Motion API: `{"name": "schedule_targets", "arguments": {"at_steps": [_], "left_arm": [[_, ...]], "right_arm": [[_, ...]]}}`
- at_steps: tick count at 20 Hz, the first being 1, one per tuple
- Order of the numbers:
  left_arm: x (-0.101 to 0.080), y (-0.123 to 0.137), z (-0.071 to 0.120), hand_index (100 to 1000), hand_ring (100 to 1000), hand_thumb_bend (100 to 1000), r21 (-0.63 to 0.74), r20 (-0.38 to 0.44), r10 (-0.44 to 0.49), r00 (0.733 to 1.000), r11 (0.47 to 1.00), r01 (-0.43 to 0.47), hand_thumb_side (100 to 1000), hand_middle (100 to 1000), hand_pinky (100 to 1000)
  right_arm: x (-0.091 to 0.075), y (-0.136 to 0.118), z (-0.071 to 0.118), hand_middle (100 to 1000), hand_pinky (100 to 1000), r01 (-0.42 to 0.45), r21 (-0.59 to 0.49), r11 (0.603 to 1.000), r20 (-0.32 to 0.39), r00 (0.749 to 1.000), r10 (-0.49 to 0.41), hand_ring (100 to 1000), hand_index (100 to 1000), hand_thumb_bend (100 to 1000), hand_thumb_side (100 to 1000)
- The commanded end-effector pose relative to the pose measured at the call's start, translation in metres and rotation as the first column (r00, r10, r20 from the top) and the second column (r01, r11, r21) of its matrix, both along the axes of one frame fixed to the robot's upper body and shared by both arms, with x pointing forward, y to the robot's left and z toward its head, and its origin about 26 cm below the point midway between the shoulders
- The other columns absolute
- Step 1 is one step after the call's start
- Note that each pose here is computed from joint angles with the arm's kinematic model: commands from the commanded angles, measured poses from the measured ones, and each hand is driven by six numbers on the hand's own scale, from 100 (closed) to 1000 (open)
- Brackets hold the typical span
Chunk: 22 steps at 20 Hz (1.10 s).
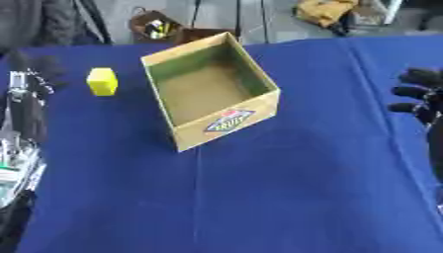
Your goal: Pick up objects on the table and place them in the box.
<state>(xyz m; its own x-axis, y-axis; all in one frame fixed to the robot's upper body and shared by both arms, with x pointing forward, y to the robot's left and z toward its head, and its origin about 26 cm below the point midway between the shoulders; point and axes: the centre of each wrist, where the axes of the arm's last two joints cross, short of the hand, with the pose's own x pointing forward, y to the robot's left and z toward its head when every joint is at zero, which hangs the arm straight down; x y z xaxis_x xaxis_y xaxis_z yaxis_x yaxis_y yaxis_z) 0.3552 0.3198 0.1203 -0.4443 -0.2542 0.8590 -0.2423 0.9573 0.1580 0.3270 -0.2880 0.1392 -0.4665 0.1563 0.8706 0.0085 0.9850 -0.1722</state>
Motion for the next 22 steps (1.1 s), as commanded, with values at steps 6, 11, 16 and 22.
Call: {"name": "schedule_targets", "arguments": {"at_steps": [6, 11, 16, 22], "left_arm": [[0.020, 0.038, 0.059, 751, 744, 692, 0.311, -0.032, 0.075, 0.997, 0.948, -0.062, 684, 706, 745], [0.039, 0.053, 0.089, 781, 753, 646, 0.504, -0.124, 0.135, 0.983, 0.862, -0.054, 541, 733, 777], [0.053, 0.070, 0.116, 792, 750, 636, 0.677, -0.212, 0.247, 0.946, 0.735, -0.040, 504, 724, 807], [0.074, 0.069, 0.115, 772, 750, 606, 0.774, -0.345, 0.362, 0.866, 0.631, 0.044, 430, 704, 820]], "right_arm": [[-0.002, -0.006, 0.007, 726, 626, -0.002, -0.030, 1.000, 0.012, 1.000, 0.002, 738, 785, 100, 1000], [-0.003, -0.006, 0.006, 726, 626, -0.007, -0.038, 0.999, 0.004, 1.000, 0.008, 737, 785, 100, 1000], [-0.002, -0.002, 0.006, 725, 625, -0.030, -0.047, 0.998, -0.001, 1.000, 0.030, 737, 785, 100, 1000], [-0.001, 0.001, 0.007, 725, 626, -0.052, -0.053, 0.997, -0.006, 0.999, 0.052, 737, 785, 100, 1000]]}}
